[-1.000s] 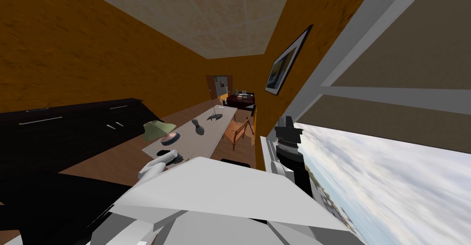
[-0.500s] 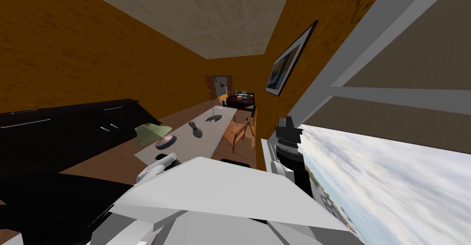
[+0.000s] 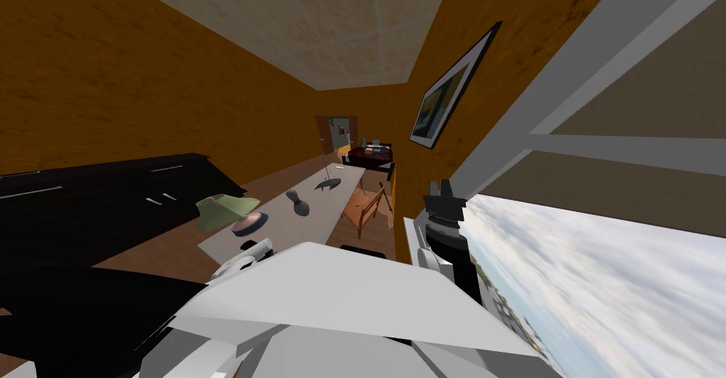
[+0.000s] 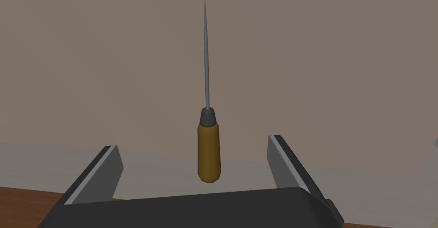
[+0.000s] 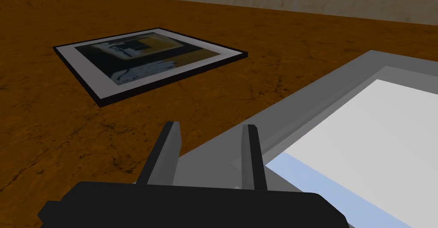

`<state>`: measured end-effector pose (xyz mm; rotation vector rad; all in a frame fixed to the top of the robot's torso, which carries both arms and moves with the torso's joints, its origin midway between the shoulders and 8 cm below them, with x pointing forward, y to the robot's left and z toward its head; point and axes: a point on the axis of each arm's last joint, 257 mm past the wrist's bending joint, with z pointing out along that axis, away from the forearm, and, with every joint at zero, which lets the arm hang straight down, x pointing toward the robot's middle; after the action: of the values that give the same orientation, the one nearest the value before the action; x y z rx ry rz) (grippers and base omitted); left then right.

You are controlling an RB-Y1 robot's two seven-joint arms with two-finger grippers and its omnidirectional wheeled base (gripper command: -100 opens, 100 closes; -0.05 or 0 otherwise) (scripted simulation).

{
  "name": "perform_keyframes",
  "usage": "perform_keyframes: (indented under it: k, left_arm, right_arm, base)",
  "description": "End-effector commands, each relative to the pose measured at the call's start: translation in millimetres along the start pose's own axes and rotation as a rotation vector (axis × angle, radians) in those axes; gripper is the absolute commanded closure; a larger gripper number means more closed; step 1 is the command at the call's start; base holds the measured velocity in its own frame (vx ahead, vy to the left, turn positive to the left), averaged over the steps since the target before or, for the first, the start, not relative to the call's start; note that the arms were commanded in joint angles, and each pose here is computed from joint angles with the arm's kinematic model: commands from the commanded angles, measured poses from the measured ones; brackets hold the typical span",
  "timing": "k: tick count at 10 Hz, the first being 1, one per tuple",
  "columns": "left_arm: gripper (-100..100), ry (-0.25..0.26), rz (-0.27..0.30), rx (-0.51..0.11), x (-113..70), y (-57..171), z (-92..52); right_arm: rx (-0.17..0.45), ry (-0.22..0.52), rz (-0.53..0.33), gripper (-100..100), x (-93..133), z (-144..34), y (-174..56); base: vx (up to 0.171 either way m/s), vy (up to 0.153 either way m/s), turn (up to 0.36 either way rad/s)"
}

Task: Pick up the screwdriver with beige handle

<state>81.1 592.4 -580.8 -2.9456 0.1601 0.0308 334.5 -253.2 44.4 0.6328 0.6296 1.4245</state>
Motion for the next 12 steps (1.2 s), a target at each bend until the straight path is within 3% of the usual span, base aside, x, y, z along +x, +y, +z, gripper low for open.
perform_keyframes:
  k: [1,4,5,6,11,12]
  left_arm:
    - [-100,-0.008,-0.007,-0.016,-1.9,4,1.7]
    - [-100,-0.016,-0.013,-0.03,-4.2,8,2.6]
    - [0,-0.017,-0.014,-0.031,-4.3,9,2.8]
    - [-100,-0.013,-0.006,-0.034,-12.4,14,5.7]
    - [-100,-0.004,0.026,-0.038,-57.1,38,17.3]
    - [-100,-0.004,0.028,-0.038,-57.1,38,17.3]
  right_arm:
    - [0.0,0.0,0.0,0,0,0.0,0]
    - [0.0,0.0,0.0,0,0,0.0,0]
    - [0.0,0.0,0.0,0,0,0.0,0]
    - [0.0,0.0,0.0,0,0,0.0,0]
    - [0.0,0.0,0.0,0,0,0.0,0]
    - [0.0,0.0,0.0,0,0,0.0,0]
  base:
    - [0.045,0.014,0.0]
    - [0.018,0.003,-0.002]
    - [0.0,0.0,0.0]
    - [0.05,0.017,0.036]
    - [0.133,0.038,0.067]
    - [0.094,0.019,0.02]
